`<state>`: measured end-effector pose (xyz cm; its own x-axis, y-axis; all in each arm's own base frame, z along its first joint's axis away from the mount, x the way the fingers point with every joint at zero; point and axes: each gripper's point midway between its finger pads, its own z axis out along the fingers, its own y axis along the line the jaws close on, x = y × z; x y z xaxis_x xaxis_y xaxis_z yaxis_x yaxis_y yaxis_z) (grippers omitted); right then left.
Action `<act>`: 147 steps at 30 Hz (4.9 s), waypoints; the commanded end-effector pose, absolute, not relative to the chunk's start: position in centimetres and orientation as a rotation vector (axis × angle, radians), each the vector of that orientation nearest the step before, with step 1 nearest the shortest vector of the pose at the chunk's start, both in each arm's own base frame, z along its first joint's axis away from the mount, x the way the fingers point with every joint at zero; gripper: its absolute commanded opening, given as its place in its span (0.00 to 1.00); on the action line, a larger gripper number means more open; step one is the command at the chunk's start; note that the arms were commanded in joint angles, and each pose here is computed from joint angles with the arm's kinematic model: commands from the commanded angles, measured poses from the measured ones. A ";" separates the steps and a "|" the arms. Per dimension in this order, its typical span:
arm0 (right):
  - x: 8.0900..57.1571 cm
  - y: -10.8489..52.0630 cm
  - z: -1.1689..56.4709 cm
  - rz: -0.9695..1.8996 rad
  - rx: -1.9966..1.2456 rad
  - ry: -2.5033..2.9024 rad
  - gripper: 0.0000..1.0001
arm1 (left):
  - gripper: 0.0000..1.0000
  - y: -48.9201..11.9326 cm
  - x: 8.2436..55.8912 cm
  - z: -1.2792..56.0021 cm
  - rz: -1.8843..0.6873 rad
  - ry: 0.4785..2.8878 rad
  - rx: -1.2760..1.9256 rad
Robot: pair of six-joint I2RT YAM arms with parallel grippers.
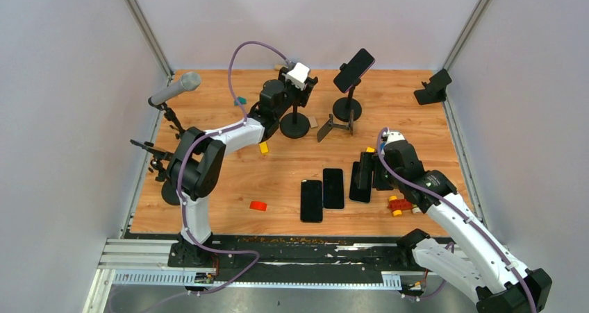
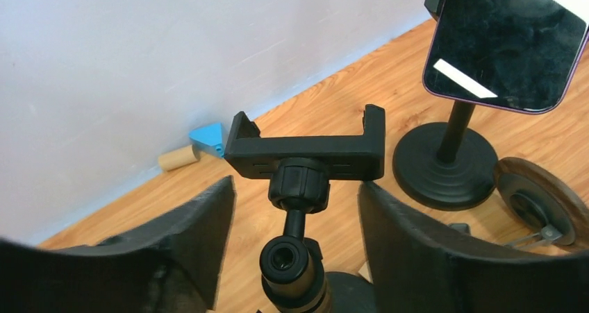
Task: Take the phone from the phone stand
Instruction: Move the phone stand to the center of the board, then move the phone stand with the phone to the center of the board.
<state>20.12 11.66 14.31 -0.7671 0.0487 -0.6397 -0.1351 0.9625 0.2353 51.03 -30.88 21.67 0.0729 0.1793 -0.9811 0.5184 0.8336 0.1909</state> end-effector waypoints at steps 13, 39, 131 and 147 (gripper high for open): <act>20.5 11.8 15.1 0.359 -0.046 2.386 0.84 | 1.00 -30.0 47.8 32.3 -0.364 1.387 0.513; 21.6 8.8 18.4 0.254 0.172 2.220 1.00 | 1.00 -21.7 33.0 42.2 -0.519 1.564 0.316; 21.7 11.7 13.8 0.278 -0.035 2.454 0.99 | 1.00 4.5 17.7 37.5 0.273 1.802 -0.491; 21.8 12.4 13.1 0.301 -0.059 2.485 0.98 | 0.93 4.4 15.5 27.4 0.167 1.856 -0.504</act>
<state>20.82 11.39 11.93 -0.8267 0.0321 -0.5617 -0.0794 0.9817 0.1730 14.29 5.45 27.51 -0.3103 -0.1995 -0.9295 -0.4284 0.9021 -0.0507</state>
